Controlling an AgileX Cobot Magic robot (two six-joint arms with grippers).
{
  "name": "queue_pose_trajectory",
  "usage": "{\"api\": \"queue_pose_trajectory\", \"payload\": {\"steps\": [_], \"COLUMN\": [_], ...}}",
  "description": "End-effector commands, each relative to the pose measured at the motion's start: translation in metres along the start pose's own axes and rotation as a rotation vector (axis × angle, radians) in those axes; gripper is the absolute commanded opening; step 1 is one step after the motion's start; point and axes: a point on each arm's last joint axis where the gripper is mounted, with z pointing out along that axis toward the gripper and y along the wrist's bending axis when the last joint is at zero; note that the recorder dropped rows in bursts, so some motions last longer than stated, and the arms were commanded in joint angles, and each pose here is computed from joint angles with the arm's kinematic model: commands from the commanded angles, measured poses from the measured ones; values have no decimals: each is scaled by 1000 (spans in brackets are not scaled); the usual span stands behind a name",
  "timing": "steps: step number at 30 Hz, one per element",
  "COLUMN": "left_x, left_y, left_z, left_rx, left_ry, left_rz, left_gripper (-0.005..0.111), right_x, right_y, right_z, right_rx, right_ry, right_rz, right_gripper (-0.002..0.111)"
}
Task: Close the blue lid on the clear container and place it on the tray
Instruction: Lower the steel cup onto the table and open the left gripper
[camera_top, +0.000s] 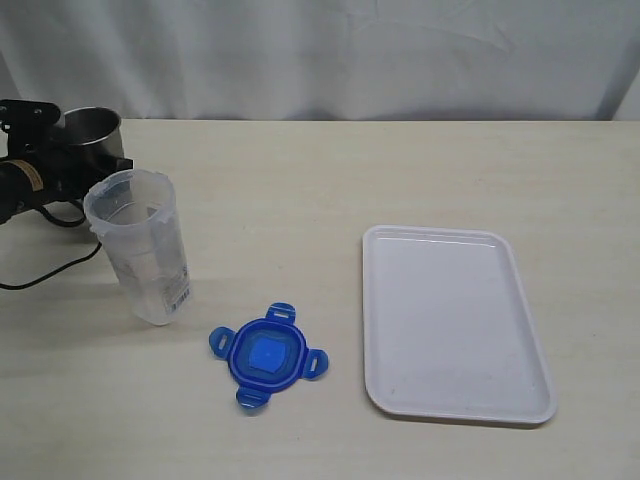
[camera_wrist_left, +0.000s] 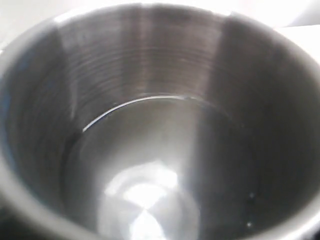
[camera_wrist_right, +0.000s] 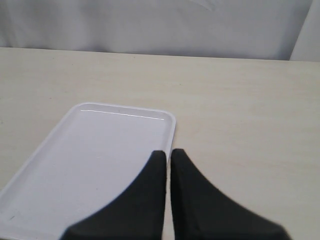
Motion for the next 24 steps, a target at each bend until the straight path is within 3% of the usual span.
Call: {"api": "queue_pose_trajectory", "payload": {"steps": [1,3,6,19,21,24], "left_x": [-4,-4,-3,-1,0,0], "left_y": [0,0,1,1,2,2], "left_z": [1,1,1,1,1,1], "left_rx": [7,7,4,-6,-9,-11], "left_ry": [-28,-27,-21,6,14,18], "left_rz": [-8,7,20,18,18,18], "left_gripper": [56,68,75,77,85,105], "right_x": [0,0,0,0,0,0], "right_y": [0,0,0,0,0,0], "right_z": [0,0,0,0,0,0], "right_rx": [7,7,7,7,7,7], "right_ry": [-4,-4,-4,-4,-4,-4], "right_rz": [0,0,0,0,0,0], "right_gripper": [4,4,4,4,4,4]}}
